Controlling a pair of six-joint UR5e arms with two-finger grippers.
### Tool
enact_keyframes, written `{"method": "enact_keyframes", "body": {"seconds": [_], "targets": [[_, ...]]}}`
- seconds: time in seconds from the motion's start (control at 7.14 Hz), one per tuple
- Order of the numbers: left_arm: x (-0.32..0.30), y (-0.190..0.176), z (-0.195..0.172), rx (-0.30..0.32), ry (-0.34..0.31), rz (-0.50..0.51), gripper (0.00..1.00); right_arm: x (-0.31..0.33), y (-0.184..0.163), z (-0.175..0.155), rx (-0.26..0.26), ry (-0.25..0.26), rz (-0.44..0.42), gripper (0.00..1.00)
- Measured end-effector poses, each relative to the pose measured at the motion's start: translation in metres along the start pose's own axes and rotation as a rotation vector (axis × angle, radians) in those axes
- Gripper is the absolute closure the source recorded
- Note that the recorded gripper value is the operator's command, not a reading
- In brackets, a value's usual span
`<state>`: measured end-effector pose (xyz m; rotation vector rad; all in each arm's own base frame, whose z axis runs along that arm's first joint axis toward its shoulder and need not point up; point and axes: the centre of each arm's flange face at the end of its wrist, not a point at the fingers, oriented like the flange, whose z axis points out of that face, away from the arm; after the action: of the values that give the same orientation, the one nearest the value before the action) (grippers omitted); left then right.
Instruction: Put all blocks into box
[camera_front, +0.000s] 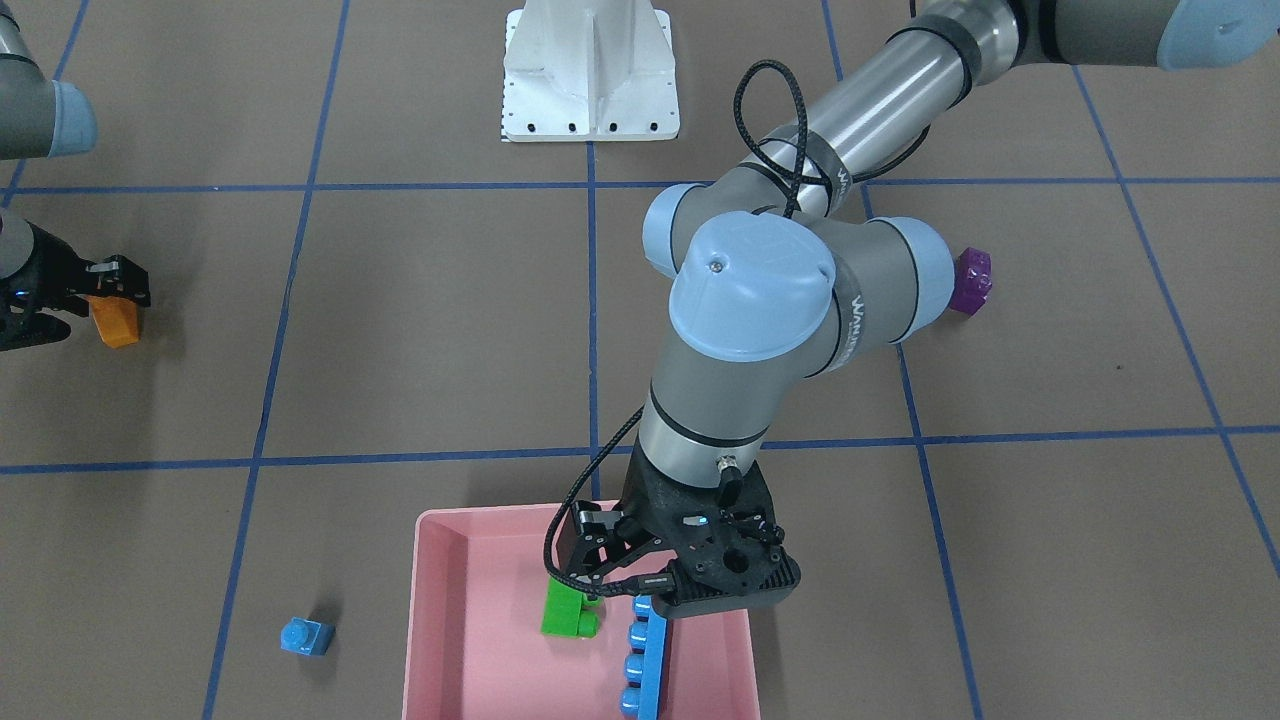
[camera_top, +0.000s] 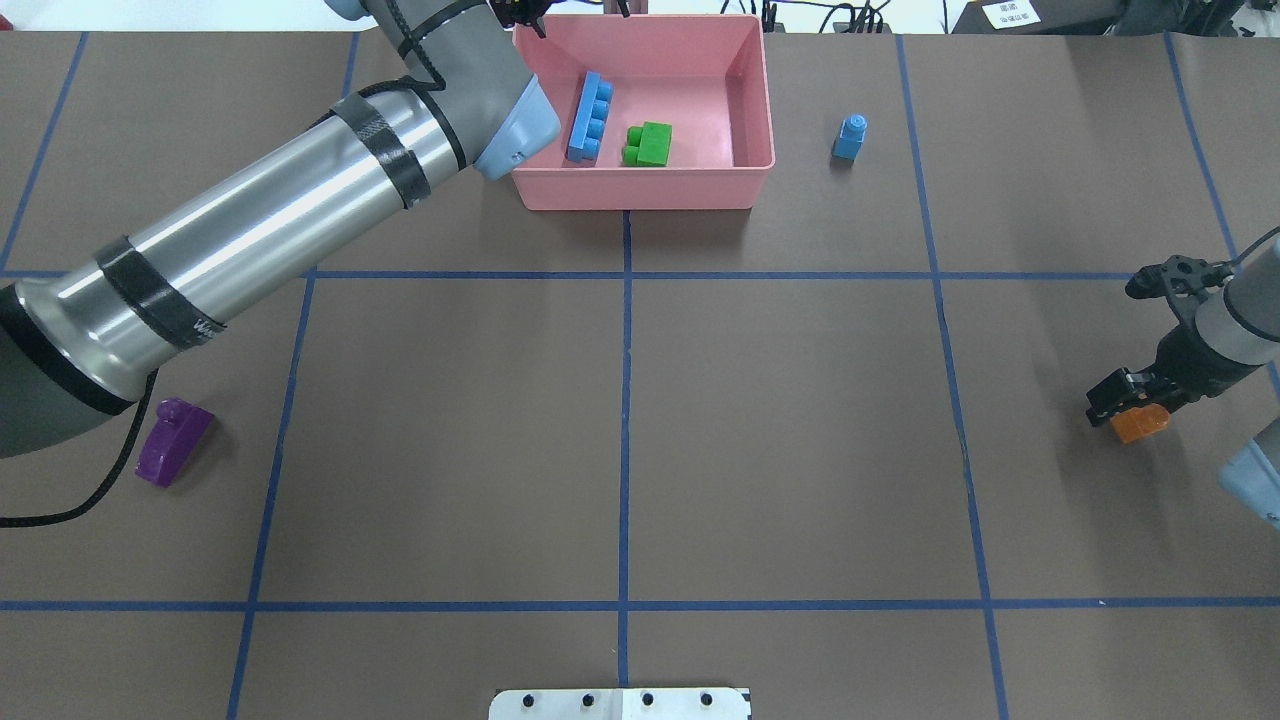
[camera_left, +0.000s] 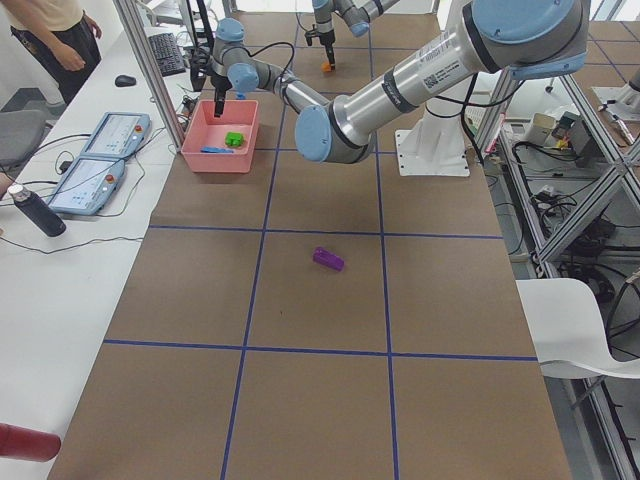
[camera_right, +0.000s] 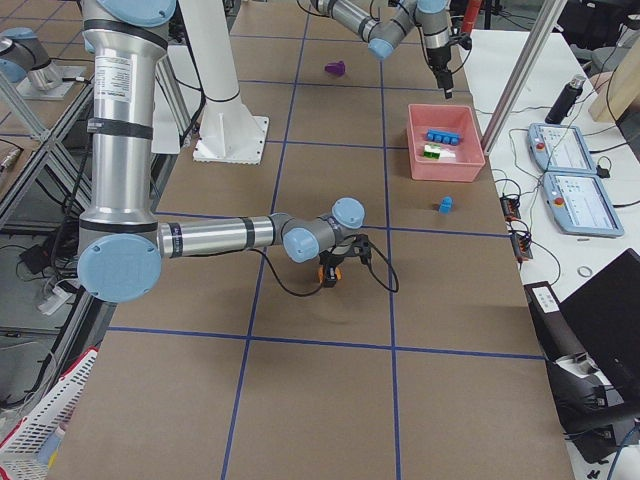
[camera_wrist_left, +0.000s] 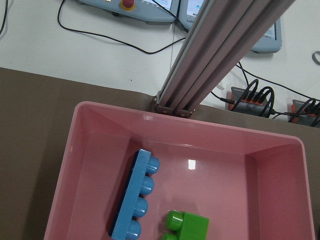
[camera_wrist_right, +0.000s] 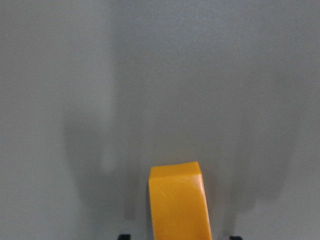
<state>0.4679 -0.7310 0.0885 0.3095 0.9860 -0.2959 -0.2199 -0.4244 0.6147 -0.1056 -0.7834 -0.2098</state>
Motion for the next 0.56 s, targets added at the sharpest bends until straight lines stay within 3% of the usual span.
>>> {"method": "enact_keyframes", "body": {"seconds": [0.42, 0.56], "targets": [[-0.002, 0.004, -0.001, 0.0, 0.007, 0.009, 0.0, -0.001, 0.0, -0.01, 0.011, -0.015, 0.0, 1.0], [-0.013, 0.007, -0.004, 0.001, 0.013, 0.018, 0.0, -0.005, -0.007, -0.028, 0.027, -0.038, 0.015, 1.0]]}}
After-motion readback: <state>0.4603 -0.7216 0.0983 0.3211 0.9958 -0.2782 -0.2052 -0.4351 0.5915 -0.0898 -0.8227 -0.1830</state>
